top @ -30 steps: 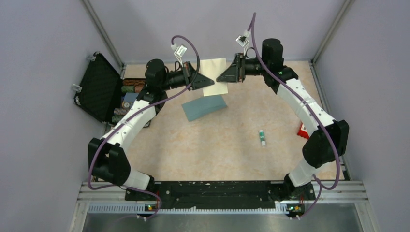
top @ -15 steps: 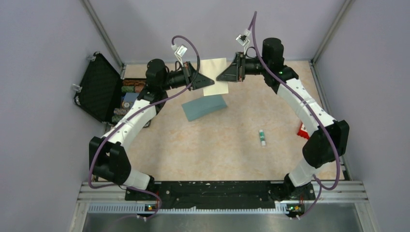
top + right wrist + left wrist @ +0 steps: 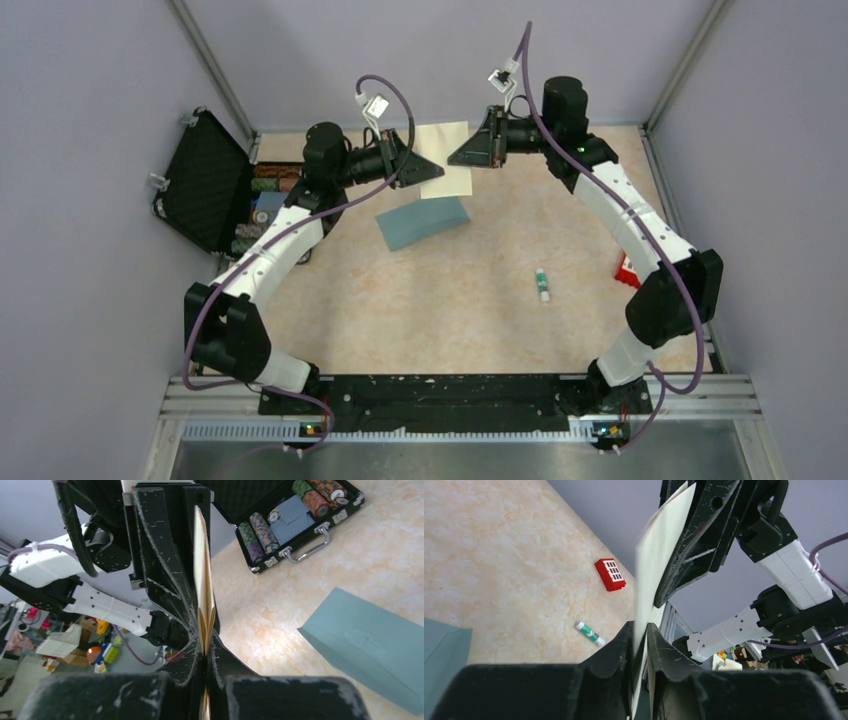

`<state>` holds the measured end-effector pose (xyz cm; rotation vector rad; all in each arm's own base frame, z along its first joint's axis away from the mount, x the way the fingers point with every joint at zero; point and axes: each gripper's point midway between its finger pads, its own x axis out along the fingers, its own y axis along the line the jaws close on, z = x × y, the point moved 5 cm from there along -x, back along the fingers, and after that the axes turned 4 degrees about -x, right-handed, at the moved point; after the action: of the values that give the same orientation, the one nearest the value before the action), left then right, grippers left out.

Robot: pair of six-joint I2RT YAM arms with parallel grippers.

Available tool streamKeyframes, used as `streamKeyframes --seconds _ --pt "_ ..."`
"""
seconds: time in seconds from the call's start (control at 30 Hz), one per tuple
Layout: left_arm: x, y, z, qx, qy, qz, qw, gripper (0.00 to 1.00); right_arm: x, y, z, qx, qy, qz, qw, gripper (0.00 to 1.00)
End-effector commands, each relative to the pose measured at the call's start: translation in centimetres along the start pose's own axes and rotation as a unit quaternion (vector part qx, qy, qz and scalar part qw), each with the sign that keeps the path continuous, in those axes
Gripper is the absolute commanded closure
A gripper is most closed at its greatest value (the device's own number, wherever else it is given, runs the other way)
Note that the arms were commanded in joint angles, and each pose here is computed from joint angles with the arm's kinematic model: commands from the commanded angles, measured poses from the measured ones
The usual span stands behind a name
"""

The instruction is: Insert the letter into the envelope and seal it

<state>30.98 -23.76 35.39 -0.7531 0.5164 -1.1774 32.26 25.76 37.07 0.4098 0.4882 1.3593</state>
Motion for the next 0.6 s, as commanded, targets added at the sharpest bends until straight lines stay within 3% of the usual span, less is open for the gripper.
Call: streamKeyframes --seconds 0.0,0.1,0.13,0.27,0.37,0.57 --pt "-0.1 1.0 0.1 0.034 -0.006 0.035 0.999 0.67 -0.9 0.9 1.0 -0.071 -0.005 -0.027 0.997 1.00" --pt "-1.5 3.8 -0.2 0.089 0.004 0.102 0.991 0.47 -3.0 -1.8 -1.6 -0.029 0.019 -0.136 0.990 1.00" --pt "-2.3 5.3 -0.2 0.091 0.005 0.142 0.986 0.45 -4.0 -2.6 -2.8 -0.009 0.027 -0.160 0.987 1.00" --pt "-4.8 11.1 0.5 0.139 0.006 0.288 0.948 0.43 -7.0 -4.8 -8.4 0.055 0.065 -0.255 0.963 1.00" --pt "-4.8 14.1 -0.1 0.162 0.039 0.322 0.932 0.44 -7.6 -4.7 -11.1 0.089 0.066 -0.271 0.956 1.00" --pt "-4.7 19.9 -1.4 0.101 0.061 0.406 0.906 0.47 -8.4 -4.5 -12.6 0.096 0.075 -0.283 0.951 1.00"
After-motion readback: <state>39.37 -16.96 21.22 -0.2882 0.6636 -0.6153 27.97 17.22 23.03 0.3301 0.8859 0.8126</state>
